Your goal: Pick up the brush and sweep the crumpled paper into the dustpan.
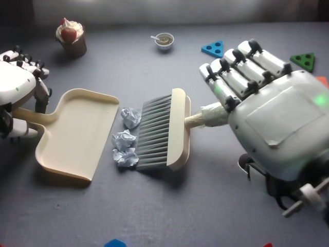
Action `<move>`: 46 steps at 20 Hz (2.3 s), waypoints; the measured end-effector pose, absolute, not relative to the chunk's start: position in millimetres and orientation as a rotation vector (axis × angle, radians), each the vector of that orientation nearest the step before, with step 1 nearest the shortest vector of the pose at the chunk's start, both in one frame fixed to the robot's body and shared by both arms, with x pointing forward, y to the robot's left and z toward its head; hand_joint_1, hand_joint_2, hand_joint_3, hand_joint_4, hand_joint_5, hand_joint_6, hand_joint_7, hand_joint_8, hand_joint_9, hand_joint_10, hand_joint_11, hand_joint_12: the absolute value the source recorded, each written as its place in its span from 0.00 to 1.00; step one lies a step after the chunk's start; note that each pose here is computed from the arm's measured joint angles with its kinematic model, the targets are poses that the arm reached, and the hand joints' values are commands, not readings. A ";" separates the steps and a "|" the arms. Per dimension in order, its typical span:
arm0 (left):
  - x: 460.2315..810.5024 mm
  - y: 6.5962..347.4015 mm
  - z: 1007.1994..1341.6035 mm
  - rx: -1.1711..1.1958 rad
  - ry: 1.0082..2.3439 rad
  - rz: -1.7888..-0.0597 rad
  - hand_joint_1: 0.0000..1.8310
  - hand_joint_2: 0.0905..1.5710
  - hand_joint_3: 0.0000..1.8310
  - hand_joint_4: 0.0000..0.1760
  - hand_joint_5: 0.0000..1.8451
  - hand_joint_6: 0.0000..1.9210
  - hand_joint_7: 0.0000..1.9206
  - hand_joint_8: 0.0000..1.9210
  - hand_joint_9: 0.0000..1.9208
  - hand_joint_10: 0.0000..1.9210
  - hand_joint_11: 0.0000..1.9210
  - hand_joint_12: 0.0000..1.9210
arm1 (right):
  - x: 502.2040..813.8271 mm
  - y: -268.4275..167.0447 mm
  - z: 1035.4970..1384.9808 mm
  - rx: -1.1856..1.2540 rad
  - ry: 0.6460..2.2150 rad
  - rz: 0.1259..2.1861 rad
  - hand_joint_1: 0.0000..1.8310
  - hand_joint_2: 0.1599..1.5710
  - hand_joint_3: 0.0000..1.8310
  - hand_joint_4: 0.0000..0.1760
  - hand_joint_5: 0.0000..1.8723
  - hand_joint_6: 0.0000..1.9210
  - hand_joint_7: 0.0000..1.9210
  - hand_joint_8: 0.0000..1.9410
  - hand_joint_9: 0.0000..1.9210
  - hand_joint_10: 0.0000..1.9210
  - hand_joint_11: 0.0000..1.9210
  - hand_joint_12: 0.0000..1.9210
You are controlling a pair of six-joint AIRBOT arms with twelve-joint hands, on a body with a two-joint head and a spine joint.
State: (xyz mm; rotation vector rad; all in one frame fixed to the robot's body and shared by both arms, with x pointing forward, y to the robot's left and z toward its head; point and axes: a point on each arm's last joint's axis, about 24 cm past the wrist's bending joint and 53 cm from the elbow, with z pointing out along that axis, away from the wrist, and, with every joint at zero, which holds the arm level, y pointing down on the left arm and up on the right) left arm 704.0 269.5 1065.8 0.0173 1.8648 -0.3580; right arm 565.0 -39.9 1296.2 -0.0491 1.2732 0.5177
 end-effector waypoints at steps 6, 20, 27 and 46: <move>710.6 253.8 1062.0 0.049 1.882 -0.378 0.56 0.68 0.00 1.00 0.55 0.48 0.16 0.00 0.14 0.00 0.00 0.34 | 599.8 -26.4 1266.5 0.004 1.333 0.490 0.63 0.55 0.01 0.00 0.09 0.00 0.11 0.00 0.11 0.00 0.13 0.01; 728.7 246.8 1071.3 0.076 1.881 -0.374 0.56 0.69 0.00 0.96 0.54 0.49 0.16 0.00 0.14 0.00 0.00 0.32 | 668.7 10.5 1236.6 0.036 1.301 0.446 0.65 0.53 0.00 0.00 0.13 0.01 0.13 0.00 0.13 0.00 0.14 0.01; 729.7 241.5 1071.5 0.096 1.885 -0.377 0.55 0.69 0.00 1.00 0.53 0.51 0.17 0.00 0.13 0.00 0.00 0.27 | 680.0 5.5 1228.9 0.050 1.304 0.429 0.65 0.54 0.00 0.00 0.15 0.01 0.14 0.00 0.13 0.00 0.14 0.01; 731.9 233.1 1075.2 0.112 1.879 -0.389 0.55 0.69 0.00 1.00 0.53 0.51 0.17 0.01 0.10 0.00 0.00 0.19 | 678.4 -7.3 1231.1 0.006 1.305 0.423 0.80 0.68 0.00 0.00 0.58 1.00 0.53 1.00 0.70 1.00 0.76 1.00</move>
